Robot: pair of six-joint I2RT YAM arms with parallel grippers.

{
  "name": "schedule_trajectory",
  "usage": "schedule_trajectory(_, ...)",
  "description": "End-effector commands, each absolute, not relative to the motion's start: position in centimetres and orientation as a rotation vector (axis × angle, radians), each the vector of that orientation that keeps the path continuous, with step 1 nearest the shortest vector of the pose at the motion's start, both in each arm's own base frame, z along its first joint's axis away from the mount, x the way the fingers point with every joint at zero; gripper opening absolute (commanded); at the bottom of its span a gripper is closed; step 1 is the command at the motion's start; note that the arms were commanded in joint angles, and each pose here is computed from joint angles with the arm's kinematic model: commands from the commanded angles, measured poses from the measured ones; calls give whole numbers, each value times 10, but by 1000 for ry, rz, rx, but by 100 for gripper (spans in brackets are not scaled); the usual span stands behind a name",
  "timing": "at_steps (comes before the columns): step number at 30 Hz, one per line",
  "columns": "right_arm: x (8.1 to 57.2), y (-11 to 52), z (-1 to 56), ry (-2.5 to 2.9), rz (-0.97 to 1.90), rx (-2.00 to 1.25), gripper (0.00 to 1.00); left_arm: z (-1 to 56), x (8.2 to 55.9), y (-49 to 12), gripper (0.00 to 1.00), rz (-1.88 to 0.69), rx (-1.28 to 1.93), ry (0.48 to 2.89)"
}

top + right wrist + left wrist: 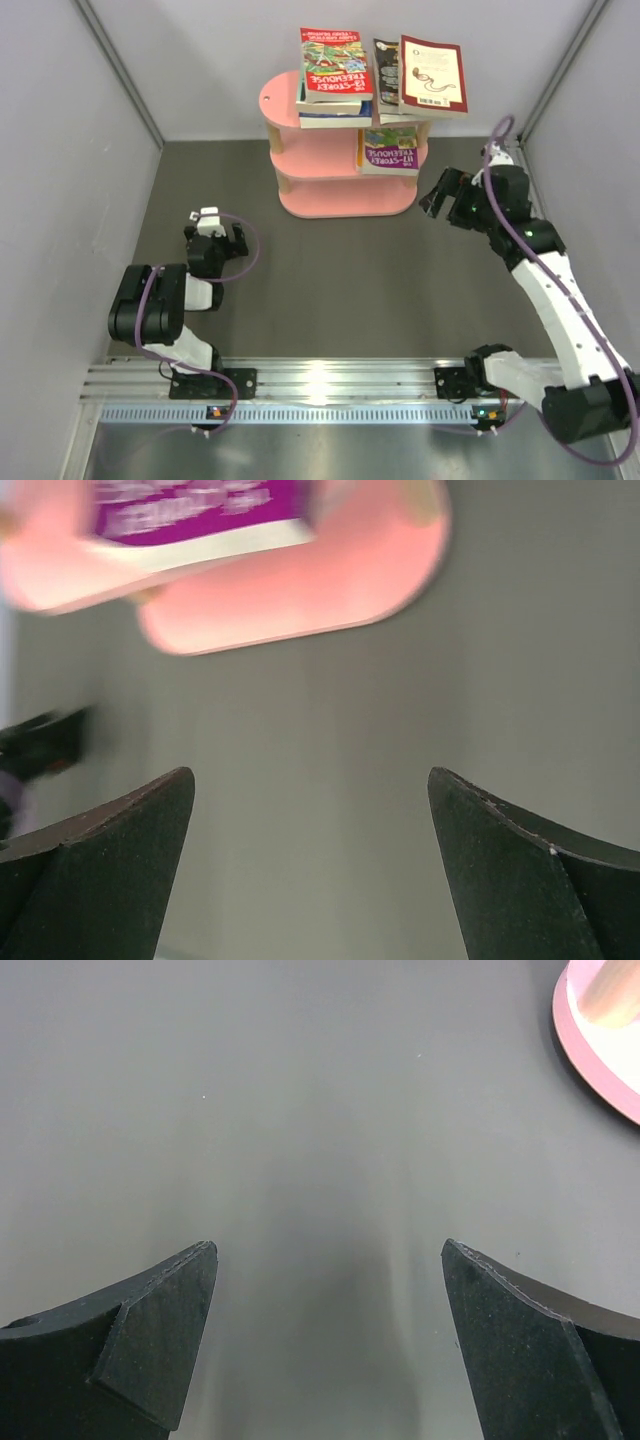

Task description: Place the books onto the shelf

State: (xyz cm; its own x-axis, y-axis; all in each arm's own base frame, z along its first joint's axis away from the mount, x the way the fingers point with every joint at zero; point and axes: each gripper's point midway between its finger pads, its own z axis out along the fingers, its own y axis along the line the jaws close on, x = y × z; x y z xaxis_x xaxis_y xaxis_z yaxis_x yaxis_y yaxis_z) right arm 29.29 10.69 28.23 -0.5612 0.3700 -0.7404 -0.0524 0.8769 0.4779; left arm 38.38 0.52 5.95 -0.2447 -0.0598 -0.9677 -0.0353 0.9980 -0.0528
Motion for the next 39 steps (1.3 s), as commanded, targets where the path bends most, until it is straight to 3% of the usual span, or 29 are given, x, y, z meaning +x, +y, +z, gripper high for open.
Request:
schedule_trajectory(1, 336, 78, 252, 2064, 277, 233, 100, 82, 393, 0, 99, -39, -37, 1727)
schedule_trajectory(3, 344, 51, 216, 2111, -32, 58, 100, 82, 393, 1, 99, -39, -37, 1729)
schedule_trajectory(7, 354, 30, 164, 2079, -233, -96, 100, 82, 393, 1, 99, -36, -39, 1728)
schedule_trajectory(19, 370, -12, 121, 1717, -155, 86, 100, 82, 393, 1, 99, -39, -37, 1729)
schedule_trajectory(39, 381, -5, 120, 1605, -60, 21, 100, 82, 393, 1, 99, -37, -38, 1729)
